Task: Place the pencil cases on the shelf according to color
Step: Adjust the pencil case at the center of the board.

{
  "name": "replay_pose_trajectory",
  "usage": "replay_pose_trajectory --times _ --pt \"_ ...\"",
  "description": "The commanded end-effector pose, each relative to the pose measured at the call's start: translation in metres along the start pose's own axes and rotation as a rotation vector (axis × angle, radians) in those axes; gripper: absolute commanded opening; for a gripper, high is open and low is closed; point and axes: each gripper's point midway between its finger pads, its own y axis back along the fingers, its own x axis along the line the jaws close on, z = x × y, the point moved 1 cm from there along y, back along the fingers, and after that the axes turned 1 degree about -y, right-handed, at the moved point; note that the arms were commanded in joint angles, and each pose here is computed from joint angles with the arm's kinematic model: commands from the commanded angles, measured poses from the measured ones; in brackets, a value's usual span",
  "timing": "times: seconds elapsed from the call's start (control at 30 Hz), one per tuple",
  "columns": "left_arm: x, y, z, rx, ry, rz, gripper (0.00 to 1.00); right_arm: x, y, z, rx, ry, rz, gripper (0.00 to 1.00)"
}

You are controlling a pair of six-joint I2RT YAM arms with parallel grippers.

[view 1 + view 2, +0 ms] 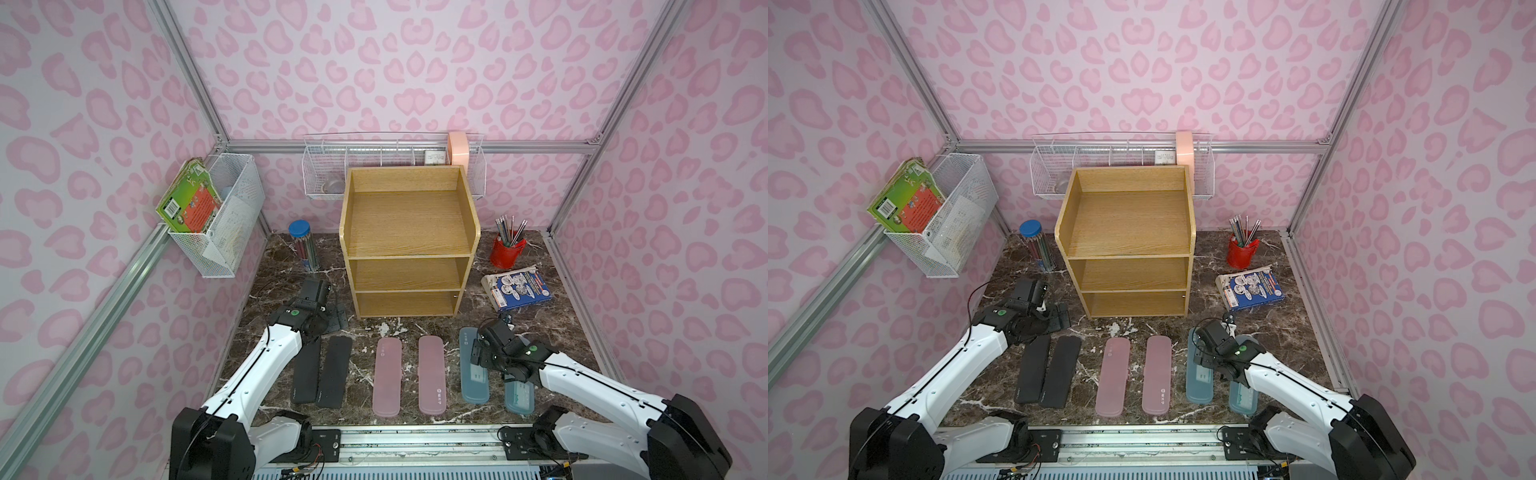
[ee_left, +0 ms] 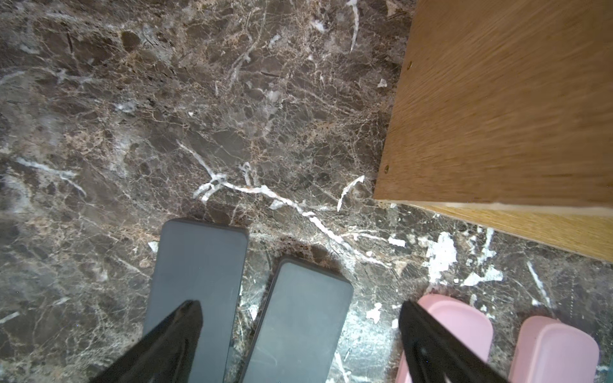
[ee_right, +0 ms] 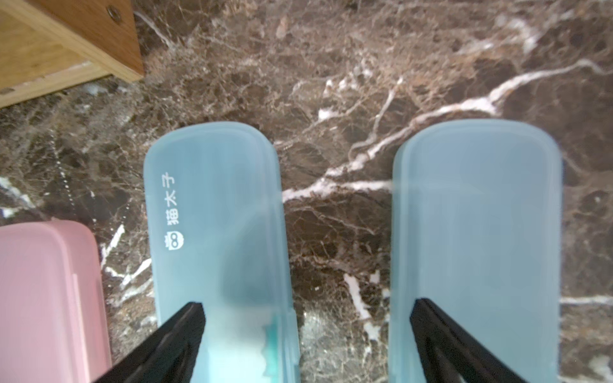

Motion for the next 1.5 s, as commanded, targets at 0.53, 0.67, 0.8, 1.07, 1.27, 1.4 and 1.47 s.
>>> replay_pose_trajectory --times 0.53,0.67,0.8,1.07,1.27,1.4,1.47 --pt "-0.003 0.007 -0.023 0.011 0.041 -0.075 0.97 -0.001 -0.001 -0.043 0.083 -0.026 -0.031 1.0" --pt "-0.003 0.004 -0.025 0.023 0.039 -0.071 0.97 0.003 0.0 -0.046 0.101 -0.012 -0.023 1.0" --pt "-0.003 0.003 -0.026 0.03 0.035 -0.07 0.97 0.003 0.003 -0.051 0.114 -0.001 -0.034 1.0" --pt "-0.002 0.005 -0.028 0.019 0.032 -0.076 0.97 0.006 0.013 -0.045 0.077 0.009 -0.029 1.0" --pt "-0.003 0.005 -0.026 0.021 0.032 -0.078 0.97 -0.006 0.047 -0.005 -0.075 -0.059 -0.149 1.0" --pt "-0.003 0.003 -0.028 0.016 0.047 -0.085 0.97 -0.031 0.052 0.013 -0.148 -0.126 -0.248 1.0" --pt "-0.007 0.002 -0.03 0.022 0.055 -0.107 0.97 -0.048 0.046 0.012 -0.104 -0.178 -0.297 1.0"
